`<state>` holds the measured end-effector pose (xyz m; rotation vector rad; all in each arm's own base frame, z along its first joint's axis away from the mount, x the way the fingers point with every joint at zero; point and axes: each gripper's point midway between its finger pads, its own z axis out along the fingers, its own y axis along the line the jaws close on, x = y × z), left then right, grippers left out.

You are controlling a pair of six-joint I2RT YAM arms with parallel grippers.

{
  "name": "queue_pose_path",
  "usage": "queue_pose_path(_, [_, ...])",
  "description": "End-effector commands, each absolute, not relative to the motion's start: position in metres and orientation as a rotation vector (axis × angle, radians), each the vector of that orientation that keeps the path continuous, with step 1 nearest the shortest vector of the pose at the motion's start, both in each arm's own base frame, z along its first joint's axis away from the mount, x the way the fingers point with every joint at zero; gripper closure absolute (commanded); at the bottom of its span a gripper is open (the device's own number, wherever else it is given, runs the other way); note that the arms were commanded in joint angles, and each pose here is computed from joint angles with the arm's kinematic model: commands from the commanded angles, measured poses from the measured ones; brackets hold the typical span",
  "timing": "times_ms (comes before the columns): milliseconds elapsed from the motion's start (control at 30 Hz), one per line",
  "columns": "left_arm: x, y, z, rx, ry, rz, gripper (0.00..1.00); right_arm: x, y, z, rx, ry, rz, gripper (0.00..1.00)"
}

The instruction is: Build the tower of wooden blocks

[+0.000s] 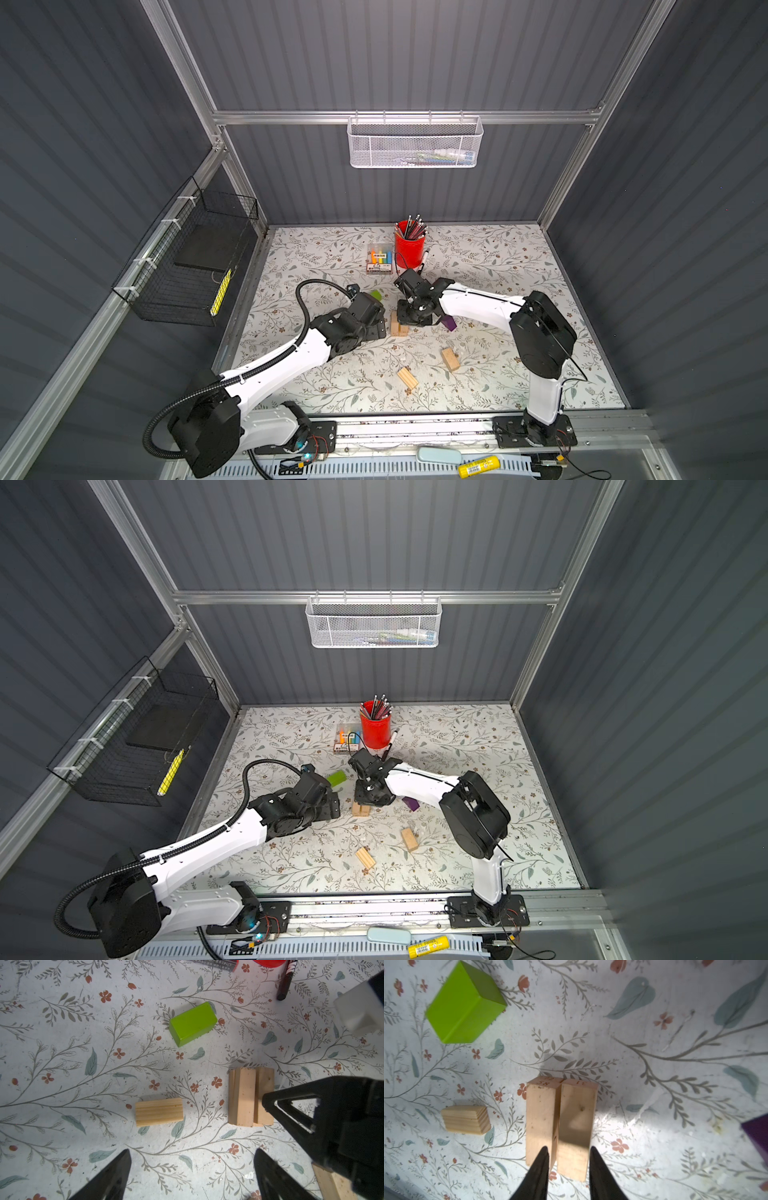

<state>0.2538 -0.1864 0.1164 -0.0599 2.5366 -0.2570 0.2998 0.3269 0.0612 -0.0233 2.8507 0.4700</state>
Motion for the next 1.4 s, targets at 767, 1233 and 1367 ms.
queue_pose_path(767, [0.265, -0.236, 0.090, -0.106, 2.605, -0.491, 0.35, 0.307, 0.312, 0.030, 0.104, 2.913, 0.720, 0.72])
queue_pose_path(1233, [0.270, -0.246, 0.074, -0.170, 2.632, -0.536, 0.52, 0.303, 0.316, 0.027, 0.039, 2.917, 0.755, 0.79])
queue_pose_path(1367, [0.272, -0.250, 0.069, -0.186, 2.637, -0.556, 0.54, 0.303, 0.317, 0.028, 0.017, 2.915, 0.766, 0.80])
